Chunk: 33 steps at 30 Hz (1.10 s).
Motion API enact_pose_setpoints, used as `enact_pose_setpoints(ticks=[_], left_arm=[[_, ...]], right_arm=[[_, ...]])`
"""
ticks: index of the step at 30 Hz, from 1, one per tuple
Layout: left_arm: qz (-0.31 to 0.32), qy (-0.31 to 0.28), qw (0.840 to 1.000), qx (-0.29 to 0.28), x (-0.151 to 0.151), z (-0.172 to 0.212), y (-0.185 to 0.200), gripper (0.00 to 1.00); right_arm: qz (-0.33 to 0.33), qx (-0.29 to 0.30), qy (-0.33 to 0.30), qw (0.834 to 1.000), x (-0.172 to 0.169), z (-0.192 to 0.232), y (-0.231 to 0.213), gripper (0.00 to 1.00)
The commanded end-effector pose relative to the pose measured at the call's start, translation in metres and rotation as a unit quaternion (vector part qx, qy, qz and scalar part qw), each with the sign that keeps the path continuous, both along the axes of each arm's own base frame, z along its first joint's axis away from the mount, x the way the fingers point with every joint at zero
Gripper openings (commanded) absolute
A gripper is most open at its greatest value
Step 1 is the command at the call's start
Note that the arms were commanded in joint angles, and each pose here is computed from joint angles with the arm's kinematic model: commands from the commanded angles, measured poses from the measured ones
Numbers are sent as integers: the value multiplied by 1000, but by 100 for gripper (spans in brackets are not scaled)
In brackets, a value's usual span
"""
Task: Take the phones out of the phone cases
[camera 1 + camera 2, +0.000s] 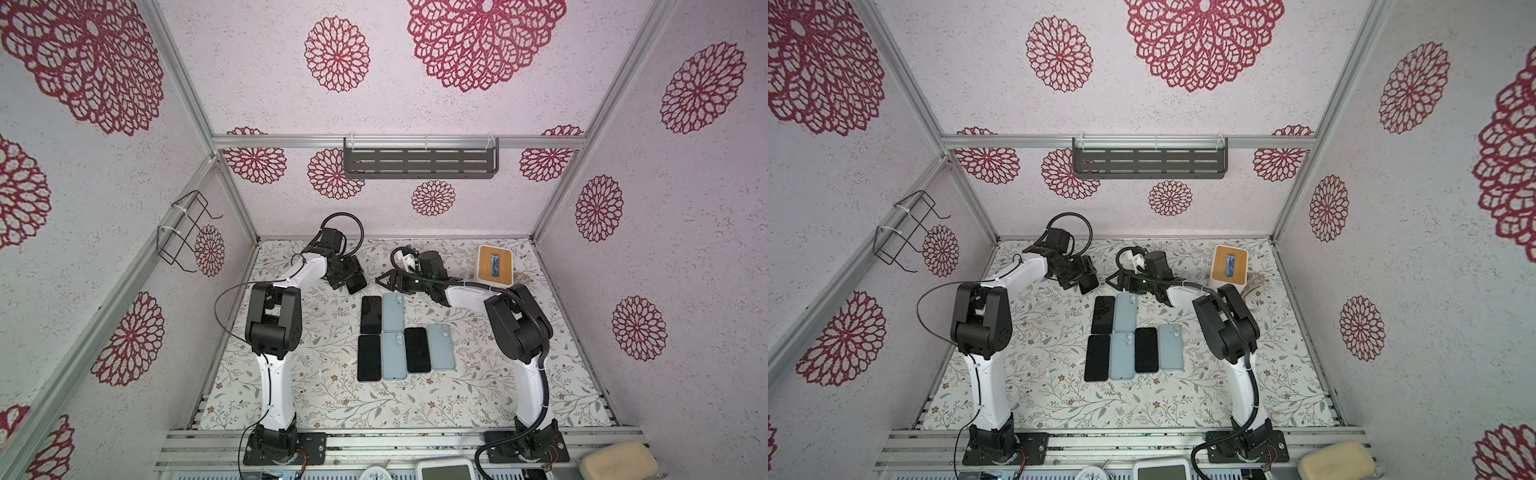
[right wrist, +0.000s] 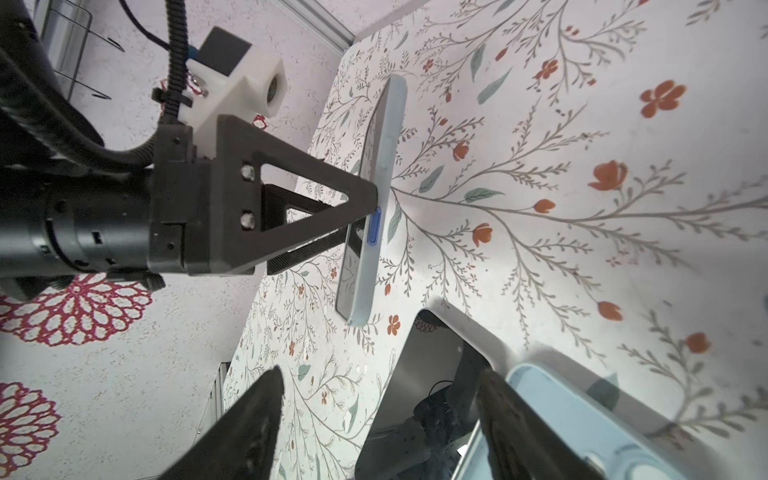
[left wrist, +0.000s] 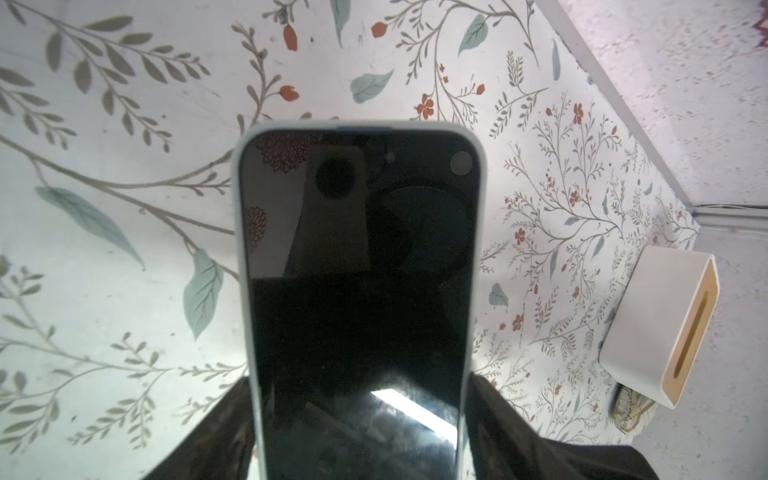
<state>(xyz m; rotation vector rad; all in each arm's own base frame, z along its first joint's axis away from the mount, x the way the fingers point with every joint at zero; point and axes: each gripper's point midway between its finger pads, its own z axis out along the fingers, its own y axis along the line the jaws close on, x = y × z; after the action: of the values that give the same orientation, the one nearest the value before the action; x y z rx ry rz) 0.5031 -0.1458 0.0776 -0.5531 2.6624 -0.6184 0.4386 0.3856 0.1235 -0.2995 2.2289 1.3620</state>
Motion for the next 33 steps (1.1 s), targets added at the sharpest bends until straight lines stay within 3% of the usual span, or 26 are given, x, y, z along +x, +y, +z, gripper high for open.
enact_pose_setpoints(ticks=[1, 9, 11, 16, 20, 24, 29, 33], left_arm=[[-8, -47, 999, -26, 6, 33, -7, 62], [-25, -57, 997, -36, -5, 42, -26, 61], [-21, -56, 998, -30, -6, 41, -25, 61], [2, -52, 999, 7, -8, 38, -8, 66], [19, -55, 996, 60, -11, 46, 8, 83], [25, -50, 992, 111, -15, 45, 17, 98], [53, -128, 980, 142, -19, 95, 37, 97], [77, -216, 961, 153, -29, 152, 53, 97]], right_arm=[[11, 31, -18, 999, 3, 21, 15, 72], [18, 34, -2, 999, 2, 7, 32, 65], [5, 8, 11, 1000, 6, -4, 28, 64], [-20, 28, -29, 999, 15, 28, 11, 68], [-23, -35, -58, 997, 16, 37, -2, 79], [-20, -147, -65, 987, 17, 16, -16, 90], [0, -267, -91, 959, 15, -15, -19, 95], [8, -303, -129, 944, 20, -21, -13, 99]])
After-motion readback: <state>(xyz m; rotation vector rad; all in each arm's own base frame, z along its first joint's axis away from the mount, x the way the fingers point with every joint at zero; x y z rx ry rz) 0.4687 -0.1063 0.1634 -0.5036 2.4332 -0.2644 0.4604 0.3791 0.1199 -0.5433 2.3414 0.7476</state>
